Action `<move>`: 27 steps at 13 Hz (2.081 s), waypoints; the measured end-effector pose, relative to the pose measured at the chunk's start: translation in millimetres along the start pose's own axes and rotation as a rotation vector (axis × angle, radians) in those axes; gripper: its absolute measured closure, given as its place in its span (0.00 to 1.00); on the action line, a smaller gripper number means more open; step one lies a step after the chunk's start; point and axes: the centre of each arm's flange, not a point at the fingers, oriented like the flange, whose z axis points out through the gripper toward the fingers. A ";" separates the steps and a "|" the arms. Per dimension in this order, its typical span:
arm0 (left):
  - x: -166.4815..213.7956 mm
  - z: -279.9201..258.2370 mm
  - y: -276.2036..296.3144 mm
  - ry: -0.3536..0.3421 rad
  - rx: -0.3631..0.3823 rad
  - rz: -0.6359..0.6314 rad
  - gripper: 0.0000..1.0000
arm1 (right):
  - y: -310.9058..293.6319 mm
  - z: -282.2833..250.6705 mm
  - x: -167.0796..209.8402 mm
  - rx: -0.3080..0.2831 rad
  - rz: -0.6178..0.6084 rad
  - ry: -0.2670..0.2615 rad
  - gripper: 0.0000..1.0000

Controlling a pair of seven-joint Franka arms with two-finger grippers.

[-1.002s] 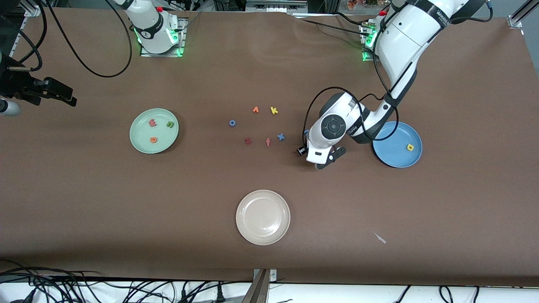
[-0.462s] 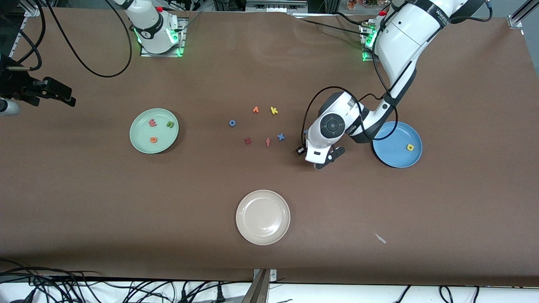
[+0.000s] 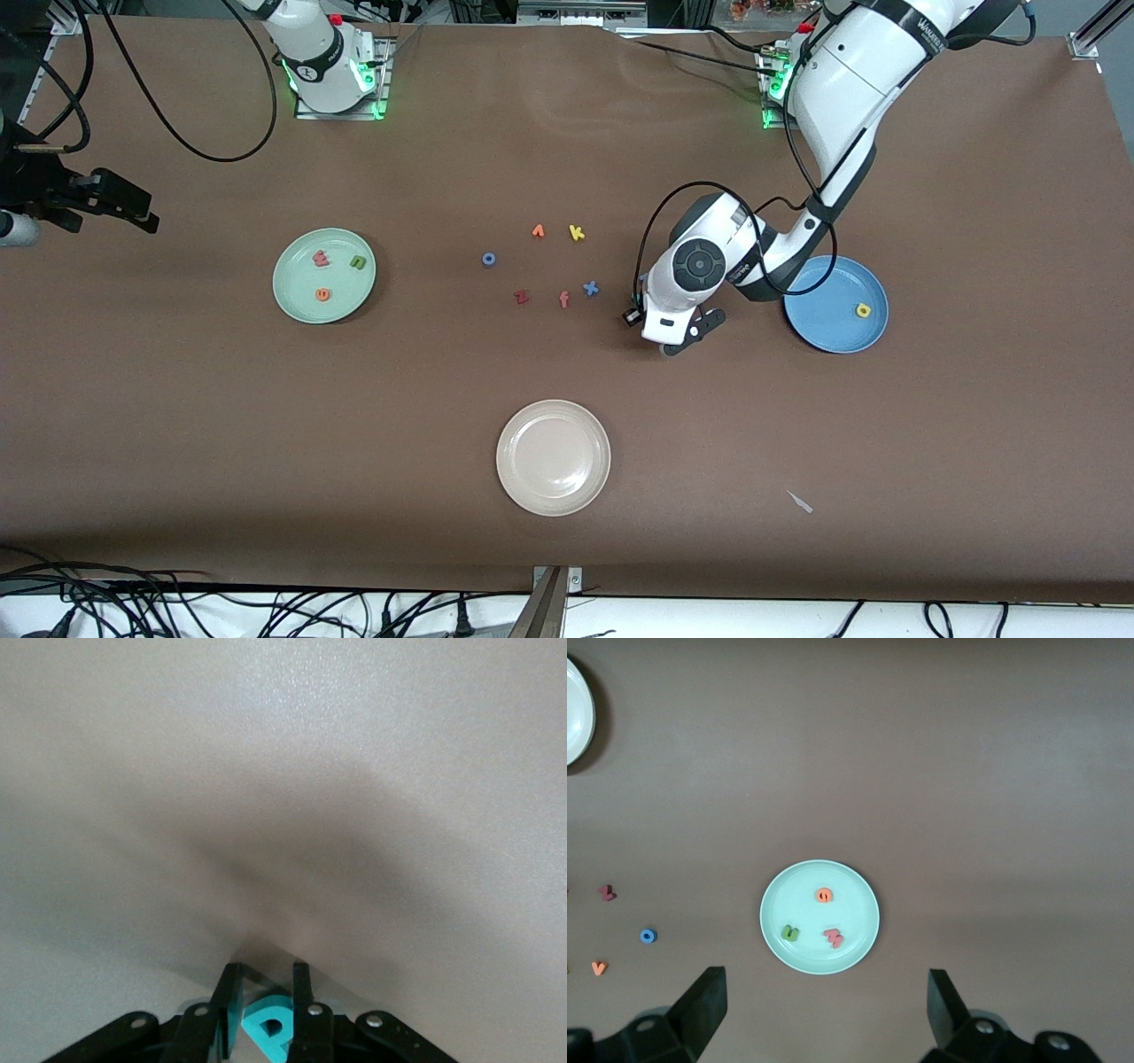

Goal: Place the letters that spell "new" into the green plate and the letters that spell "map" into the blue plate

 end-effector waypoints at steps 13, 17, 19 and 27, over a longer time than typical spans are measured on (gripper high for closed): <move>-20.7 4.8 5.5 -0.004 0.026 0.011 0.56 | -19.8 -0.6 -2.6 0.001 -0.036 0.006 0.00; -20.7 5.1 5.2 -0.005 0.029 0.006 0.56 | -19.7 -0.5 -2.6 0.001 -0.036 0.006 0.00; -22.2 5.4 4.8 -0.007 0.037 0.001 0.56 | -19.7 -0.5 -2.6 0.001 -0.036 0.006 0.00; -29.2 6.2 5.6 -0.011 0.055 0.002 0.65 | -19.1 -0.3 -2.6 0.001 -0.035 0.006 0.00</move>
